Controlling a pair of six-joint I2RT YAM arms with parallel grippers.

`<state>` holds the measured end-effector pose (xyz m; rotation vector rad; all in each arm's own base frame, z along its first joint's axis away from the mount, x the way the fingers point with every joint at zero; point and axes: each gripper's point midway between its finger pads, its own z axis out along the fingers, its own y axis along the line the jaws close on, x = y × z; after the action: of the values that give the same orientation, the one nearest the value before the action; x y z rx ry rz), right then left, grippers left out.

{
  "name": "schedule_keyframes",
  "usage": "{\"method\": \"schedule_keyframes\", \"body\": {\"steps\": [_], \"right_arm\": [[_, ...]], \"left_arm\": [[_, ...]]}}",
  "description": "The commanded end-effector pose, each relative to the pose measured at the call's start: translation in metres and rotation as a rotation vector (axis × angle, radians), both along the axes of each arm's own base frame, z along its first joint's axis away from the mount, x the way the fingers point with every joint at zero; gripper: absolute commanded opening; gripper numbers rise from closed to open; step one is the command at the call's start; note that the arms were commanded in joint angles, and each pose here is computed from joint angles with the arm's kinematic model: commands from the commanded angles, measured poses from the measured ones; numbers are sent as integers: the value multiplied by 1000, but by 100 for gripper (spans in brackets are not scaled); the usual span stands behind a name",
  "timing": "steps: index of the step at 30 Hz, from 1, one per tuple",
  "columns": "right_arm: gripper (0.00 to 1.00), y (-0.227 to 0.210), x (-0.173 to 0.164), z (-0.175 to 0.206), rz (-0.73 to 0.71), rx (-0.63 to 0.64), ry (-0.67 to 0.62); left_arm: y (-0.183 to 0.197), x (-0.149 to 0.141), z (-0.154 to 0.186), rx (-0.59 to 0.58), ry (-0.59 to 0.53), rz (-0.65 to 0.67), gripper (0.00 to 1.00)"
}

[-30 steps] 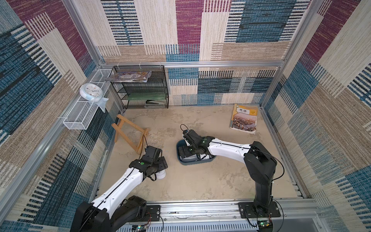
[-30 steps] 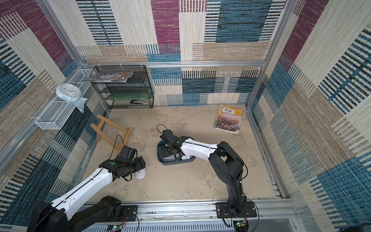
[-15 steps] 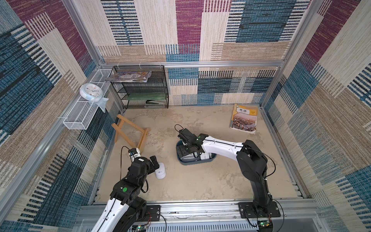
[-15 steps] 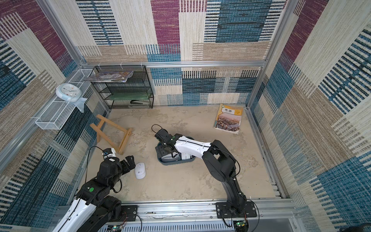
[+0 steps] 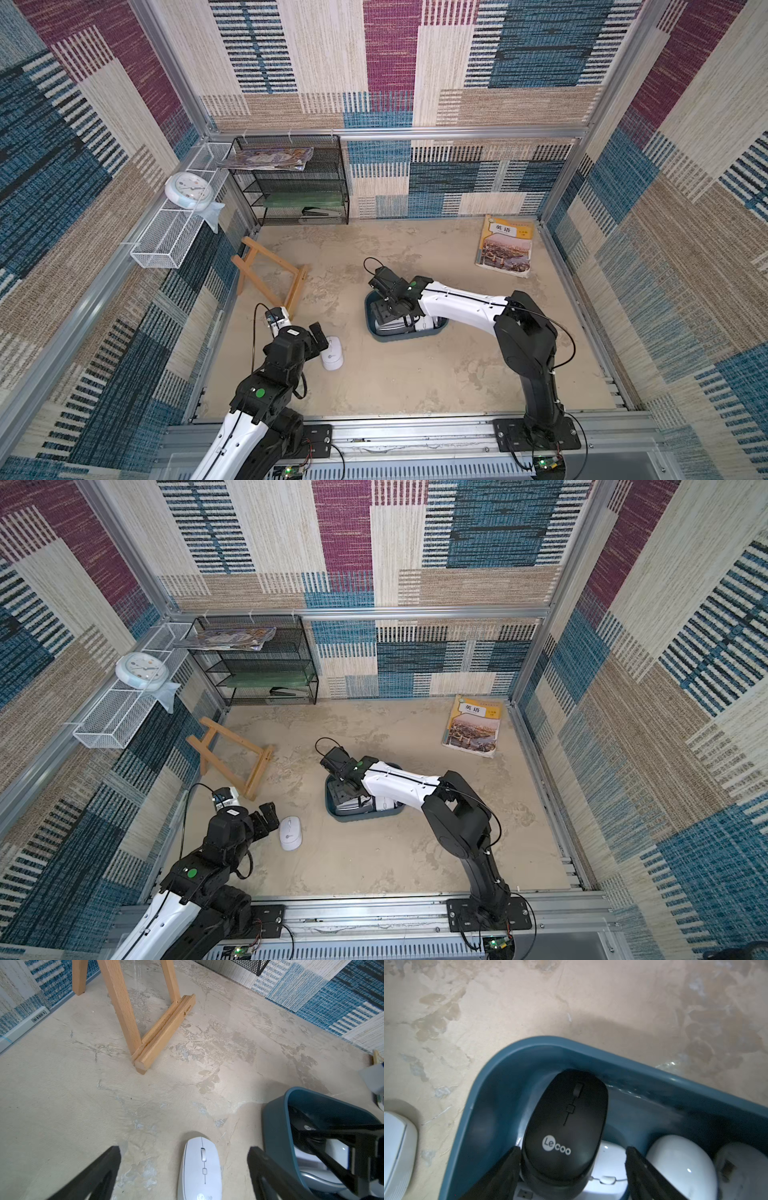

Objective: Take out the mouse from the storage box
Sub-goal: Pick up the mouse from the storage box.

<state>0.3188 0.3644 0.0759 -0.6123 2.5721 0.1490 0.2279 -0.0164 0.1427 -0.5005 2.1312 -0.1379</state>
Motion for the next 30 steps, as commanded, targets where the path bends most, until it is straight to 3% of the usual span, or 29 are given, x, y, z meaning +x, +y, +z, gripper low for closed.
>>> {"method": "schedule_keyframes", "body": {"steps": [1,6,11,18,20,22,25,30], "right_arm": [[78,-9,5,7,-47,-2,-45],[79,4,0,10,14,42,-24],[90,7,4,6,19,45,-24],[89,5,13,-19,4,-13,-3],[86,8,13,-18,3,11,7],[74,10,13,-19,6,33,15],[64,11,14,-20,-3,48,21],[60,12,11,-22,-2,58,37]], "left_arm": [[0,5,4,6,-23,4,99],[0,6,4,6,-20,4,99],[-1,6,3,6,-16,2,99],[-1,7,3,6,-16,-1,99],[-1,7,3,6,-17,0,99],[-2,7,2,5,-13,-4,99],[-3,8,2,5,-11,-11,98],[-3,7,2,2,-17,-9,98]]}}
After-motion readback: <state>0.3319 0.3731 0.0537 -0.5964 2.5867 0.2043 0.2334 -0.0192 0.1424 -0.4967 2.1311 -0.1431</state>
